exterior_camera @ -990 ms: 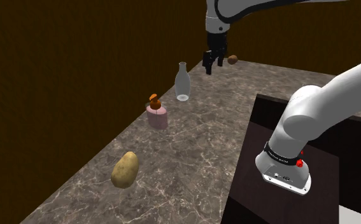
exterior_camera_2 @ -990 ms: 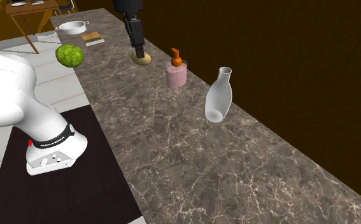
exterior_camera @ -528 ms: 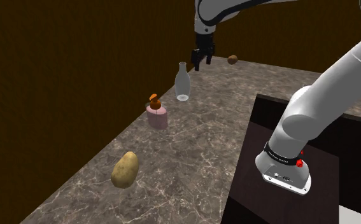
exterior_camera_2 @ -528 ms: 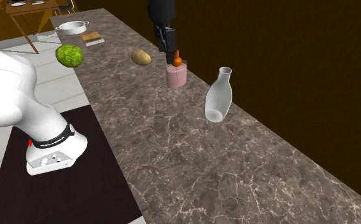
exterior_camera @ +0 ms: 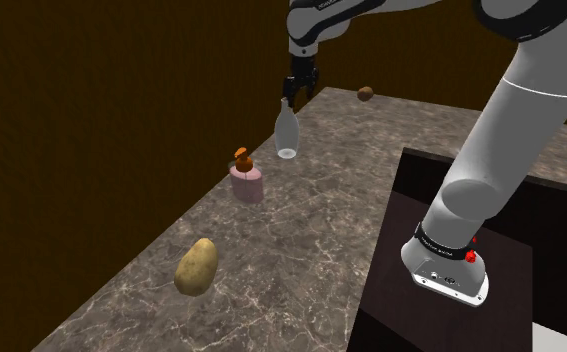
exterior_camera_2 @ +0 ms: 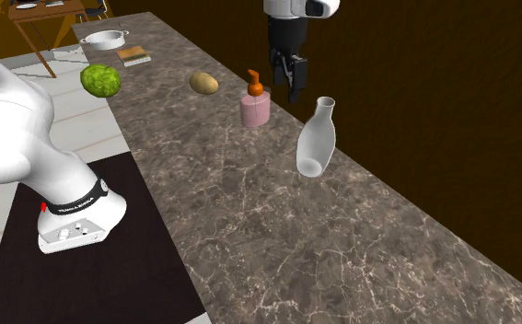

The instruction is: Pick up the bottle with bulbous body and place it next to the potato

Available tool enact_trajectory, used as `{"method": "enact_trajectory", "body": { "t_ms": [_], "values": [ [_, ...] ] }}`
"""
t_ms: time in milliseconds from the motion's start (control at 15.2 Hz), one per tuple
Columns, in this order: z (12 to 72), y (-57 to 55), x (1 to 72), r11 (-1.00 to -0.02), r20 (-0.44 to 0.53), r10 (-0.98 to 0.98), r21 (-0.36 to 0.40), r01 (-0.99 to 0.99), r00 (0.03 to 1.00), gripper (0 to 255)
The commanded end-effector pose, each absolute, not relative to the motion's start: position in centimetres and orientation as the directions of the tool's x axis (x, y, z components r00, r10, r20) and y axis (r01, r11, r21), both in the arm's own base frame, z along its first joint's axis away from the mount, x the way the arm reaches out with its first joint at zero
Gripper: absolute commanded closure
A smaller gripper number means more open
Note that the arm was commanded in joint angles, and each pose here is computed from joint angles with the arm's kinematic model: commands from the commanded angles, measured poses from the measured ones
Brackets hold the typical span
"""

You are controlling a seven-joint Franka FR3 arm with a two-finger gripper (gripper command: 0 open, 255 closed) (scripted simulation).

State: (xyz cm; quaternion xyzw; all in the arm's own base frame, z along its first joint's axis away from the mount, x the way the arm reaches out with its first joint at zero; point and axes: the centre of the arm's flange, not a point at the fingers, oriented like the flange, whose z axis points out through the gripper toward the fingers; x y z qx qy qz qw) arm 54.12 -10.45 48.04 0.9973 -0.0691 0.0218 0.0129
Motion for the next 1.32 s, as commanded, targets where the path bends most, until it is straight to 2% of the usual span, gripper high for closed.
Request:
{"method": "enact_trajectory", "body": {
  "t_ms": [0,330,858,1254],
  "values": [
    [47.5,-11.8,56.1,-0.989,0.053,-0.147,0.015,-0.148,0.988,0],
    [46.1,-14.8,61.2,-0.985,0.071,-0.172,-0.003,-0.172,0.983,0],
    [42.1,-14.8,61.5,-0.985,0.071,-0.172,-0.003,-0.172,0.983,0],
    [42.1,-14.8,61.5,-0.985,0.071,-0.172,-0.003,-0.172,0.983,0]
  ]
}}
